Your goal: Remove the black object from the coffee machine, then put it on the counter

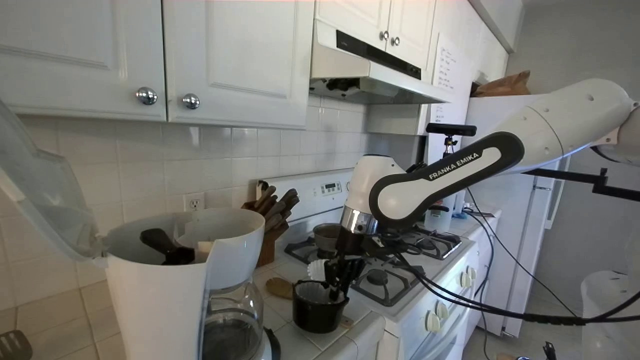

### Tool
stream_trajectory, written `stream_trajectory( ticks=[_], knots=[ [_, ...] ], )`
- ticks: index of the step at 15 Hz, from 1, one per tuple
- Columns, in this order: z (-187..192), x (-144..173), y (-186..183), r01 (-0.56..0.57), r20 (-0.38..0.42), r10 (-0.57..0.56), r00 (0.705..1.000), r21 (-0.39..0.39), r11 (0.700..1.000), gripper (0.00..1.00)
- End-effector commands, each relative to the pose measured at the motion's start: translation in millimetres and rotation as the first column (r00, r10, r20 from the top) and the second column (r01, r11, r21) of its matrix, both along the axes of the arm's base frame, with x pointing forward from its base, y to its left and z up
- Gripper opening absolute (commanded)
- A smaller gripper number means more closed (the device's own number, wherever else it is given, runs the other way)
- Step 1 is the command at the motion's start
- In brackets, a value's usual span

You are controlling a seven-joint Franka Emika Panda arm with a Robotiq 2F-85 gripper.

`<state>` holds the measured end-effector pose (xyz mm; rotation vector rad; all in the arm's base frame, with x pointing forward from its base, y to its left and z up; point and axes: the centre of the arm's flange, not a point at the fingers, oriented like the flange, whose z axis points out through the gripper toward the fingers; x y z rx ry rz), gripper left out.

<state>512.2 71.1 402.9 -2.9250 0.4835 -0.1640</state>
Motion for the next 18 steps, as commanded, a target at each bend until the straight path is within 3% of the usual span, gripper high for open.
stream_trajectory(
  ticks=[1,6,15,18],
  knots=[
    [4,4,3,0.008,-0.02,-0.007,1.0,0.029,1.0,0.66],
    [16,5,8,-0.007,0.002,0.007,1.0,0.026,1.0,0.99],
    [94,-6,5,-0.008,0.149,0.01,0.989,-0.014,1.0,1.0],
    [129,-31,7,-0.176,0.157,0.19,0.969,-0.099,0.979,1.0]
  ],
)
